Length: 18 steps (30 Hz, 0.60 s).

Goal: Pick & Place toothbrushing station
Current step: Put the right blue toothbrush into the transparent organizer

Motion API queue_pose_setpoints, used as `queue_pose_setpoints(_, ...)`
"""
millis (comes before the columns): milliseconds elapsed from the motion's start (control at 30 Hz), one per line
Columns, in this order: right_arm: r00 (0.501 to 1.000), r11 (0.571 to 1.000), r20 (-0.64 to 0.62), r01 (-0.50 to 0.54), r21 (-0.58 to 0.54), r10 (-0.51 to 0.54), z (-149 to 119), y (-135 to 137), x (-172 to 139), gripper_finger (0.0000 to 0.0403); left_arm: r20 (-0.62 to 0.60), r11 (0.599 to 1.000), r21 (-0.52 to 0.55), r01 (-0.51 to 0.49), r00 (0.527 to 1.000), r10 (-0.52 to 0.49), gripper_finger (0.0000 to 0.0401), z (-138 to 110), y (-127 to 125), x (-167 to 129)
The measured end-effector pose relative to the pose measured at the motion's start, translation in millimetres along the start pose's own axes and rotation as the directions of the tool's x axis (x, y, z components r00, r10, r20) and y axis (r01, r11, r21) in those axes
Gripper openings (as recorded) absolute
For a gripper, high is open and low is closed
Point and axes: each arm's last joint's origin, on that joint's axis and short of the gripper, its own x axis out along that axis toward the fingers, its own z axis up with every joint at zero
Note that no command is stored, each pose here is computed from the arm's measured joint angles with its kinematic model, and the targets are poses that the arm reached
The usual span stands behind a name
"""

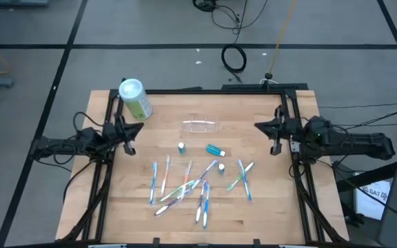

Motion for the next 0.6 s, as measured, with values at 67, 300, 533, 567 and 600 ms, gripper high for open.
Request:
queue_pose_setpoints(67,1.000,1.000,-0.005,0.002,0.028,-0.001,6.0,-0.3,3.5,0.0000,-0.019,1.000,-0.027,0.001,1.000,-0.001,0.0017,-1.8,-0.7,1.4)
queue_pose_setpoints(300,0.992,0.993,-0.122,0.002,0.114,0.012,17.3,-0.3,16.8,0.0000,-0.067,0.996,-0.090,0.002,0.998,-0.008,0.0017,-7.0,-3.3,6.1)
queue_pose_setpoints(533,0.921,0.965,-0.385,0.047,0.259,0.058,11.6,1.8,27.3,0.0000,-0.035,0.987,-0.160,0.000,0.999,-0.006,0.0017,-4.5,-5.3,11.4)
queue_pose_setpoints(567,0.905,0.958,-0.418,0.049,0.283,0.077,9.9,2.5,27.3,0.0000,-0.030,0.986,-0.164,0.001,1.000,-0.006,0.0017,-4.1,-5.6,12.2)
queue_pose_setpoints(600,0.888,0.950,-0.450,0.058,0.306,0.091,8.3,3.0,27.0,0.0000,-0.028,0.986,-0.166,0.001,1.000,-0.005,0.0017,-4.1,-5.9,12.9)
